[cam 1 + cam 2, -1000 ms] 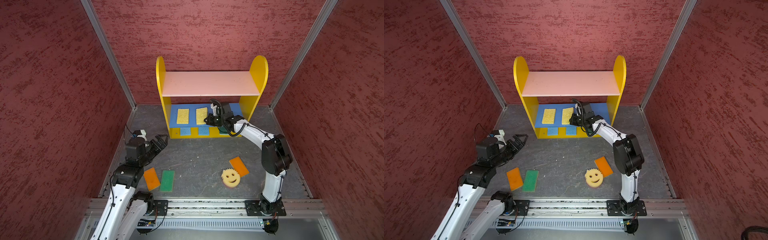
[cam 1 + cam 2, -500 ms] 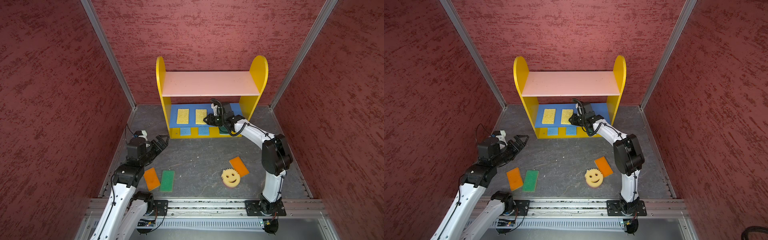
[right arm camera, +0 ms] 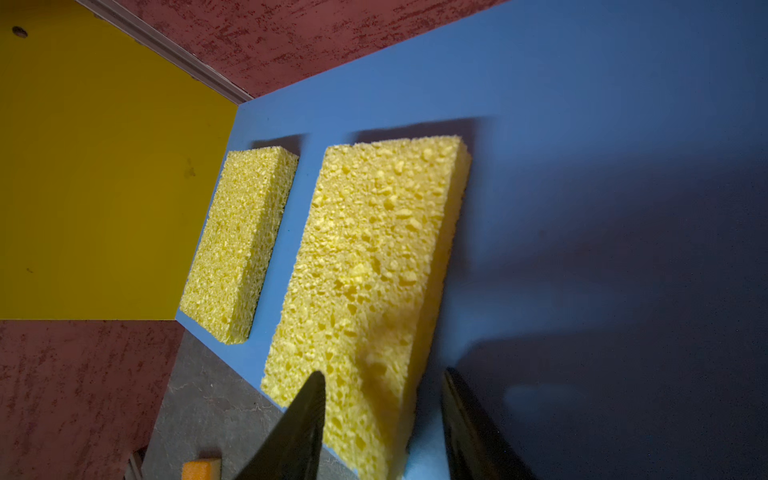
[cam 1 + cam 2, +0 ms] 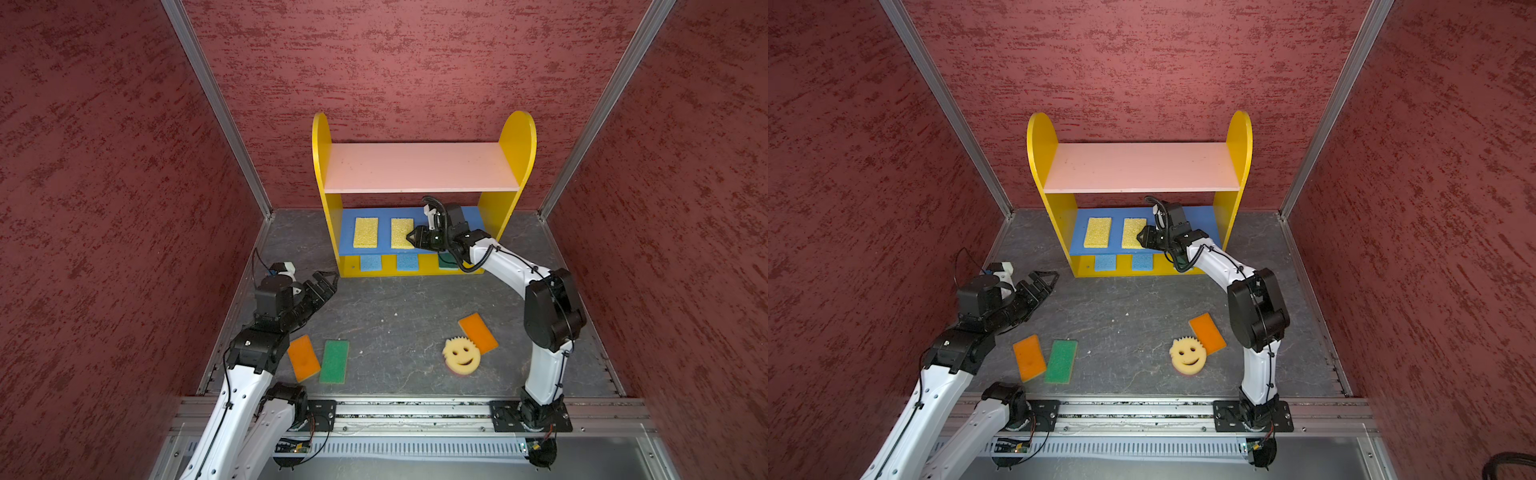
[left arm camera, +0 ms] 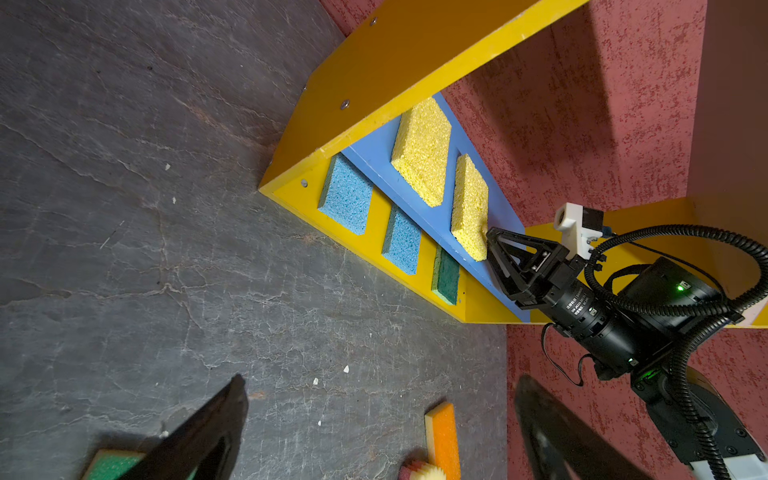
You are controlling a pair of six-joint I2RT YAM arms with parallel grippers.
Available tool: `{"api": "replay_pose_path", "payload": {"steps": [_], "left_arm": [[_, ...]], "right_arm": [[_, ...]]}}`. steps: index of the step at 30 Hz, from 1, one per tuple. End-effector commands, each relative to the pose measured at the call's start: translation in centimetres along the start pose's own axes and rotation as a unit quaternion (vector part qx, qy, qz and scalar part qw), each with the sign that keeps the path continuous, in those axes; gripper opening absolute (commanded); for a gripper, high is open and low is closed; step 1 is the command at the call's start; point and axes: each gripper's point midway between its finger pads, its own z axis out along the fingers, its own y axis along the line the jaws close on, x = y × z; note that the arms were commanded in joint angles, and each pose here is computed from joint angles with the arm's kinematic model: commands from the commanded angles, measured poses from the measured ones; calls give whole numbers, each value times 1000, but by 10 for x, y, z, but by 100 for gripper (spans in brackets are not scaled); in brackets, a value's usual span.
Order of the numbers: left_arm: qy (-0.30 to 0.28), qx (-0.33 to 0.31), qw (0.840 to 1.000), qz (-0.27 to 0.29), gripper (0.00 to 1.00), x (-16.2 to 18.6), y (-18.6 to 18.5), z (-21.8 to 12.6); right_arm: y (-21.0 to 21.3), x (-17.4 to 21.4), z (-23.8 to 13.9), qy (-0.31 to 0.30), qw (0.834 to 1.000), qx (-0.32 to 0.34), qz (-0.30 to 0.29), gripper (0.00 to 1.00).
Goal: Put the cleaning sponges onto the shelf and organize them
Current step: 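Open the right gripper and release the yellow sponge beside the first one, then move the right gripper back over the green sponge near the table edge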
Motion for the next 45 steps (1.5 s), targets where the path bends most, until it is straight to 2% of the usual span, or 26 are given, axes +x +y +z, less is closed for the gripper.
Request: {"api": "replay_pose_path", "payload": {"steps": [1, 4, 8, 15, 21, 26, 33, 38, 42, 45], "left_arm": [[-8, 6, 1000, 3, 100, -4, -4, -3], [-15, 7, 1000, 7, 100, -7, -6, -6], [-20, 2, 1000, 14, 100, -9, -6, -10], [-22, -18, 999, 15, 100, -8, 2, -15], [-4, -63, 998, 20, 100, -8, 14, -22], [-6, -71, 997, 28, 100, -3, 19, -40], [-9, -89, 994, 59, 100, 1, 25, -67], [-3, -89, 994, 67, 100, 11, 29, -80], [5, -93, 993, 73, 100, 18, 33, -86], [7, -100, 992, 78, 100, 21, 38, -89]], "right_arm": [[-10, -7, -20, -11, 999, 33, -3, 57], [-6, -9, -34, -21, 999, 33, -10, 61], [1, -8, -58, -40, 999, 31, -12, 61], [30, 26, -91, -51, 997, 29, -41, 60], [71, 108, -85, -15, 996, 32, -86, 63], [97, 193, -63, 53, 991, 29, -122, 69], [136, 298, -38, 147, 972, 10, -180, 69], [162, 352, -19, 203, 959, -27, -196, 69], [178, 374, -6, 230, 956, -74, -167, 69], [176, 385, 7, 242, 954, -72, -159, 69]]}}
